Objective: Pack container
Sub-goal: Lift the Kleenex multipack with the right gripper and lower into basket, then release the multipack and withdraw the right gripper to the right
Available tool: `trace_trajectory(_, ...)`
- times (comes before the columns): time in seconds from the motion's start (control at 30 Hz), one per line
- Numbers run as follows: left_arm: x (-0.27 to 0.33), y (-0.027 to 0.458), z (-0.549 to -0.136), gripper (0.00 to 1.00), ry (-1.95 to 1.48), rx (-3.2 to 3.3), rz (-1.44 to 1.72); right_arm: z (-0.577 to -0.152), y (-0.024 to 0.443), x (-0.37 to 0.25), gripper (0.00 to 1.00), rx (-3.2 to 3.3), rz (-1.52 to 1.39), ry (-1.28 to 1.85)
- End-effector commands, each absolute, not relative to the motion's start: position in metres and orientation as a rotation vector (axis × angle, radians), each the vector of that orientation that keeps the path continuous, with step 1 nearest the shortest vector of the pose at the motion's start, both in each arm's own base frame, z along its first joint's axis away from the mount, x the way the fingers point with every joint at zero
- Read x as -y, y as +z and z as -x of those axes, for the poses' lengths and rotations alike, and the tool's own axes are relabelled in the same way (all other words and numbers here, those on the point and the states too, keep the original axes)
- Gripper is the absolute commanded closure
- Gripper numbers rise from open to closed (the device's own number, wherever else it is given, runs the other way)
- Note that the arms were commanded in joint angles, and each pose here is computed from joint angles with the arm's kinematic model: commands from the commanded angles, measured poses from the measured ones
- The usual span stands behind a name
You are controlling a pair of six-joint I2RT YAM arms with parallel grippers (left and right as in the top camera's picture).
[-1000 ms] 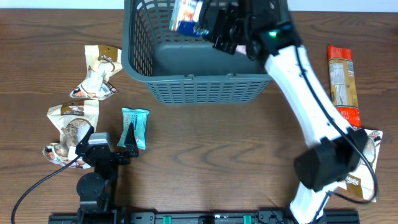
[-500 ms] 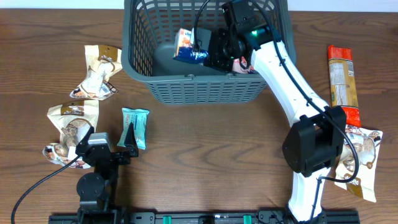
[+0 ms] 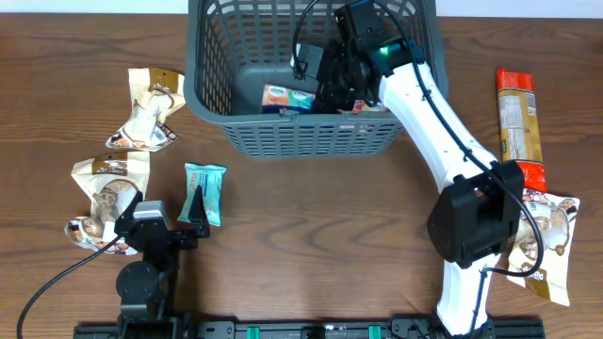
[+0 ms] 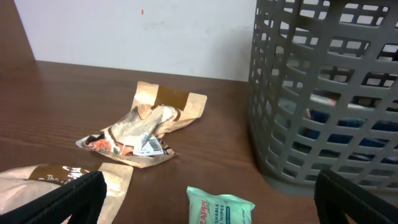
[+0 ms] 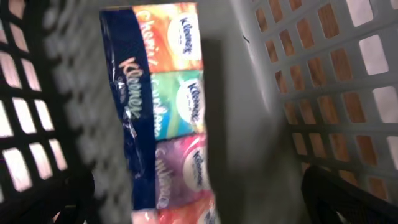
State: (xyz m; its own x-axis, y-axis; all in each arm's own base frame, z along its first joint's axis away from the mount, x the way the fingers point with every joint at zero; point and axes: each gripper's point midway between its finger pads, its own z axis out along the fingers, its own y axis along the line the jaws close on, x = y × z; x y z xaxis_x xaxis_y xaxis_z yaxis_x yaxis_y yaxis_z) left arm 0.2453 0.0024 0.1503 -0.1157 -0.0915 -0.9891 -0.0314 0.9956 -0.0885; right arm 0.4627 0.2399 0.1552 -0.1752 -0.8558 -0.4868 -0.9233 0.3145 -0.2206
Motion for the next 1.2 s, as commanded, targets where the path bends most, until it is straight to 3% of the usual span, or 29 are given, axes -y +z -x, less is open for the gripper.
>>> trace_trajectory(0.0,-0.002,0.132,-0.244,0.01,-0.052,-1.743,0.100,-0.456,0.170,-0.256,0.01,-2.072,1.481,0.291)
trace_trajectory(0.13,-0.002,0.132,-0.244,0.01,-0.053,-1.743,0.099,-0.452,0.219,-0.276,0.01,-1.952,1.430,0.432)
trace_trajectory(0.3,-0.002,0.132,-0.244,0.01,-0.053,-1.743,0.099,-0.475,0.314,-0.258,0.01,-1.827,1.250,0.362)
trace_trajectory(0.43,-0.002,0.132,-0.244,0.01,-0.053,-1.743,0.099,-0.508,0.385,-0.179,0.01,-1.882,0.868,0.203)
trace_trajectory(0.53,-0.002,0.132,-0.244,0.01,-0.053,-1.743,0.099,-0.524,0.411,-0.082,0.01,-1.982,0.457,0.057)
trace_trajectory(0.77,-0.002,0.132,-0.244,0.01,-0.053,-1.743,0.099,-0.472,0.349,0.094,0.05,-2.355,-0.154,-0.074)
trace_trajectory(1.17,-0.002,0.132,-0.244,0.01,-0.052,-1.743,0.100,-0.395,0.252,0.182,0.01,-2.704,-0.526,-0.144)
